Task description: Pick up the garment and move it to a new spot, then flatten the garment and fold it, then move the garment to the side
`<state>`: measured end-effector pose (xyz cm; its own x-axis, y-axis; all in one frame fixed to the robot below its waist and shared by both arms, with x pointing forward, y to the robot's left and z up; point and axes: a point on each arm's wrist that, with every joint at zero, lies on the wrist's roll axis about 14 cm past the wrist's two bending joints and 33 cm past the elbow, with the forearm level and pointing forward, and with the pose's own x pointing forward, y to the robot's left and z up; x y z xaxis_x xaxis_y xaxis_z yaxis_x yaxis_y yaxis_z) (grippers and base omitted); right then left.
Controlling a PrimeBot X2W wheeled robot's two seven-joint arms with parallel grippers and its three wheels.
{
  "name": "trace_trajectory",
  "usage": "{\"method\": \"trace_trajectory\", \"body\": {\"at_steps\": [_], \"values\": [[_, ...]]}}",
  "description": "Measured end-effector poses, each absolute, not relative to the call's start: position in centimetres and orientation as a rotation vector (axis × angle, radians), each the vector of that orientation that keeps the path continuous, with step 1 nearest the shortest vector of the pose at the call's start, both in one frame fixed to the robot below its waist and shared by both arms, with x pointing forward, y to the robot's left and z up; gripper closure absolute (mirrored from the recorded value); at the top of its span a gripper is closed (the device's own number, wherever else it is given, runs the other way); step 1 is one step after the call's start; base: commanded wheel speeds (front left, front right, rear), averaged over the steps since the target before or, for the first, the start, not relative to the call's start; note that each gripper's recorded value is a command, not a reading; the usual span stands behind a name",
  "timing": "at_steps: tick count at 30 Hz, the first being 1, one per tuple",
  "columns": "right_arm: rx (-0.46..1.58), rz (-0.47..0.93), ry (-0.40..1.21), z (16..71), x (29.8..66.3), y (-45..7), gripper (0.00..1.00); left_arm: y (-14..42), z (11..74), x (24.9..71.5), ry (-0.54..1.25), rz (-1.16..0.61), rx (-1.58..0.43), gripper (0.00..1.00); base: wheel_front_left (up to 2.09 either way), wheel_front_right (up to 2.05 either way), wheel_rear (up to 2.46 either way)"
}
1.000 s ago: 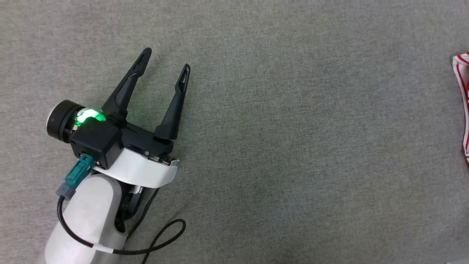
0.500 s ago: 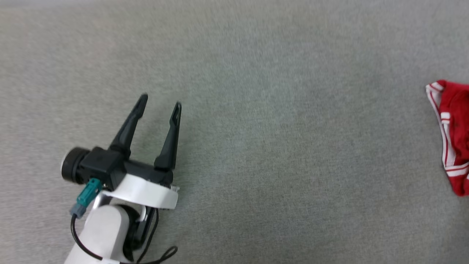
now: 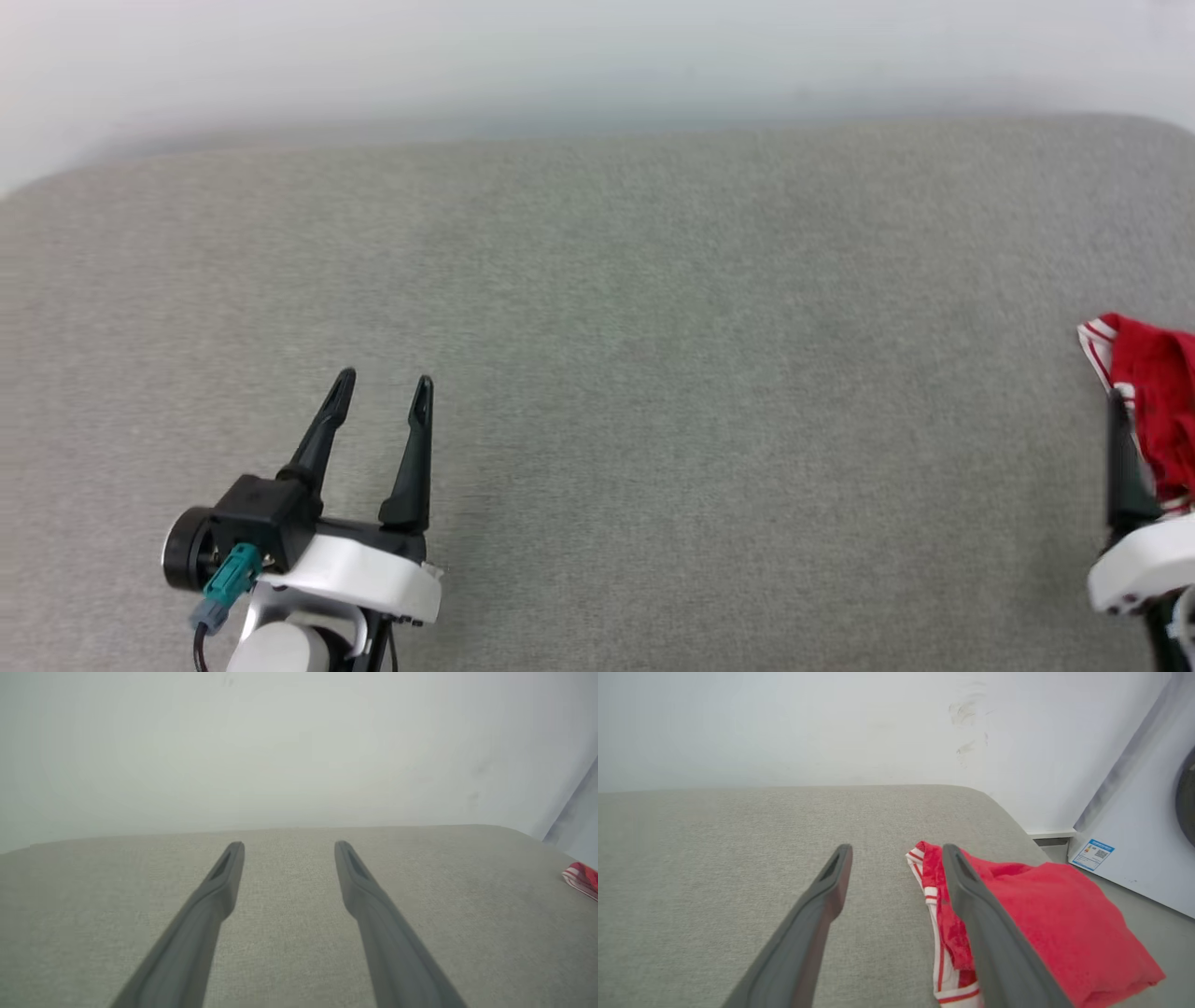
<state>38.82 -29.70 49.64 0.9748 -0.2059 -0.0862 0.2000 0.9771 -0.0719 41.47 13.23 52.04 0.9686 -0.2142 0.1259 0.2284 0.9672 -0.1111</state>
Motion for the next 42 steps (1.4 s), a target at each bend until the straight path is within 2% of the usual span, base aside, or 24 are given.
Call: {"method": "trace_trajectory", "body": {"at_steps": [6,13,24,42], "values": [[-0.002,-0.079,0.052,50.5,38.1,-24.5,0.00,15.7,52.6,39.3,-0.125,-0.147,-0.107,0.00,0.00,0.00,0.00],[0.033,0.003,-0.011,52.5,36.4,-21.0,0.00,17.0,53.2,37.4,-0.144,-0.109,-0.081,0.00,0.00,0.00,0.00],[0.037,0.037,-0.047,54.4,33.7,-19.4,0.00,17.2,52.7,35.3,-0.134,-0.102,-0.067,0.00,0.00,0.00,0.00],[0.056,0.040,-0.030,53.8,33.2,-19.2,0.00,17.2,51.7,35.1,-0.105,-0.103,-0.069,0.00,0.00,0.00,0.00]]}}
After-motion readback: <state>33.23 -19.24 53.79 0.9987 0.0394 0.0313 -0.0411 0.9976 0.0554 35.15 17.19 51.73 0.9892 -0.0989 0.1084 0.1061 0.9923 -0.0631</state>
